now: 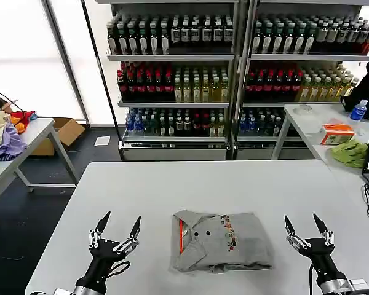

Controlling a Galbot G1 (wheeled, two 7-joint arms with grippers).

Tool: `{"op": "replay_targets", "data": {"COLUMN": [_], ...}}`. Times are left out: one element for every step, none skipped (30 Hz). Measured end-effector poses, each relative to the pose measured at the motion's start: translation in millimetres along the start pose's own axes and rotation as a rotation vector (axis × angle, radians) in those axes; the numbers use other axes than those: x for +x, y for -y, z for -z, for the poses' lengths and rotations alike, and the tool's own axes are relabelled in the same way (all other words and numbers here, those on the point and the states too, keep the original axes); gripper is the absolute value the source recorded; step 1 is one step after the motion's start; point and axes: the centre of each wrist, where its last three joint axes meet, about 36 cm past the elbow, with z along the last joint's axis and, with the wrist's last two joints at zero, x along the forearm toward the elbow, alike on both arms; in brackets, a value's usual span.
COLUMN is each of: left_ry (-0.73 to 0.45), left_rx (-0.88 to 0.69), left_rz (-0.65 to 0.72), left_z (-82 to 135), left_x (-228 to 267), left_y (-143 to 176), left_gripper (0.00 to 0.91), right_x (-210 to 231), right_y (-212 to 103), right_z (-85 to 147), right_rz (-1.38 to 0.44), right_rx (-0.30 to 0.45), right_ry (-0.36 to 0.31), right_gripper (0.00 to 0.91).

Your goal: Fold and organize the clothes.

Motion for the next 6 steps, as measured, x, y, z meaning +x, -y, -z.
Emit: {"op": "replay_targets", "data": {"left_ry": [0.001, 0.004, 0.005, 0.005, 0.005, 0.007], "left_rx": [-0.003, -0.008, -0.014, -0.017, -0.022, -0.029], "left_rz": [-0.002, -0.004, -0.005, -0.006, -0.008, -0.011], "left_z": [0.0, 0.3, 0.6, 0.7, 0.6, 0.7], "left_x": [0.3, 0.4, 0.7, 0.9, 1.2, 1.3], "left_y": [0.2, 0.1, 0.0, 0.2, 0.2, -0.1], "left_gripper": [0.907, 0.907, 0.907, 0.907, 0.907, 0.907], "right_x": [0.5, 0.8, 1.2, 1.6, 1.6, 1.4], "right_y": [-0.3, -0.4, -0.5, -0.5, -0.3, -0.1], "right_z": [-0.5, -0.7, -0.7, -0.4, 0.2, 0.9], "right_rz": [0.001, 0.002, 0.004, 0.005, 0.006, 0.006], "right_rx": [-0.001, -0.003, -0.006, -0.008, -0.008, -0.008], "right_ry": [-0.001, -0.002, -0.003, -0.002, -0.001, 0.001], "right_gripper": [0.907, 0.907, 0.907, 0.907, 0.907, 0.907]}}
